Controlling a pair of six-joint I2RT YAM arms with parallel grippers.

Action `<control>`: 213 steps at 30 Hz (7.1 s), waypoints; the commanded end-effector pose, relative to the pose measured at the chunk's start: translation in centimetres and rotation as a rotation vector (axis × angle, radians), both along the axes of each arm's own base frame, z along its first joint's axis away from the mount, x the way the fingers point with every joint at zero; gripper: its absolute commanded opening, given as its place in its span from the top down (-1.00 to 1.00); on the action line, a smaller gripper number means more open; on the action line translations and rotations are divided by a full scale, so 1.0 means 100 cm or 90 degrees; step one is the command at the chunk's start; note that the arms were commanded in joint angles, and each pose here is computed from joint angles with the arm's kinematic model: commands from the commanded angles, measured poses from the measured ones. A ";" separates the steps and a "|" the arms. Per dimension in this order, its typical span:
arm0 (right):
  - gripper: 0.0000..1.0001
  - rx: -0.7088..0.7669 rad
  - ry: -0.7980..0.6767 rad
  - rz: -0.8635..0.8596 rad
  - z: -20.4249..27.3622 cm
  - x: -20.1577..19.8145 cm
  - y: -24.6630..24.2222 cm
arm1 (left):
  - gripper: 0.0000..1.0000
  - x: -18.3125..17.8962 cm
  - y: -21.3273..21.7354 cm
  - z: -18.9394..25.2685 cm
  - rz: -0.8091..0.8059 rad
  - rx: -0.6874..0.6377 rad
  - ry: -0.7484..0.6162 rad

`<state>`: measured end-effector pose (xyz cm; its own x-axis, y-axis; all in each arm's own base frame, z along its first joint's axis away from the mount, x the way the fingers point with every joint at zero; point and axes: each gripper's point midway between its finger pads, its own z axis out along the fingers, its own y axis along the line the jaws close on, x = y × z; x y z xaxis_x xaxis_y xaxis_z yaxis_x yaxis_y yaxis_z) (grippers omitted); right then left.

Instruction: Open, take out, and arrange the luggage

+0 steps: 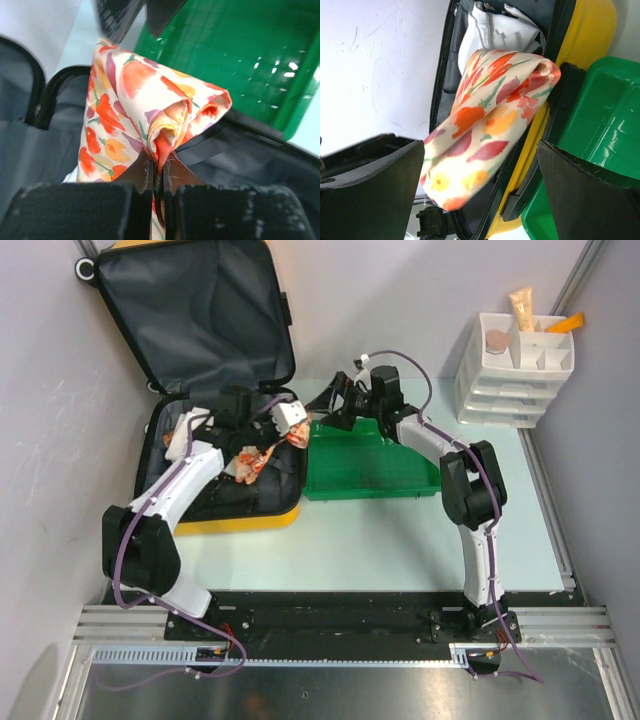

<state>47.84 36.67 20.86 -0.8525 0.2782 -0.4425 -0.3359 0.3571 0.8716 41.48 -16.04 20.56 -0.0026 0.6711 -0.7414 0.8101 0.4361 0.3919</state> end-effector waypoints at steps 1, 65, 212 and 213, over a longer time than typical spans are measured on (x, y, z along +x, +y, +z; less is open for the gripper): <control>-0.99 0.028 0.035 -0.010 0.005 -0.003 -0.003 | 1.00 -0.005 -0.043 0.010 -0.016 -0.047 -0.022; 1.00 -0.312 0.045 -0.081 -0.159 -0.013 -0.233 | -0.96 -0.016 0.024 -0.013 0.196 -0.056 0.051; -0.99 0.017 -0.025 0.098 0.005 -0.082 0.163 | 1.00 0.033 0.061 0.019 0.403 -0.324 0.328; -1.00 0.016 -0.016 0.098 0.001 -0.084 0.165 | 1.00 0.033 0.061 0.019 0.403 -0.323 0.328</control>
<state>38.80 52.47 22.13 -0.8496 0.1144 -0.5148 -0.4788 0.2418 0.8440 44.66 -8.48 18.04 -0.7192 0.0729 -0.6909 0.3424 0.9025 -0.2612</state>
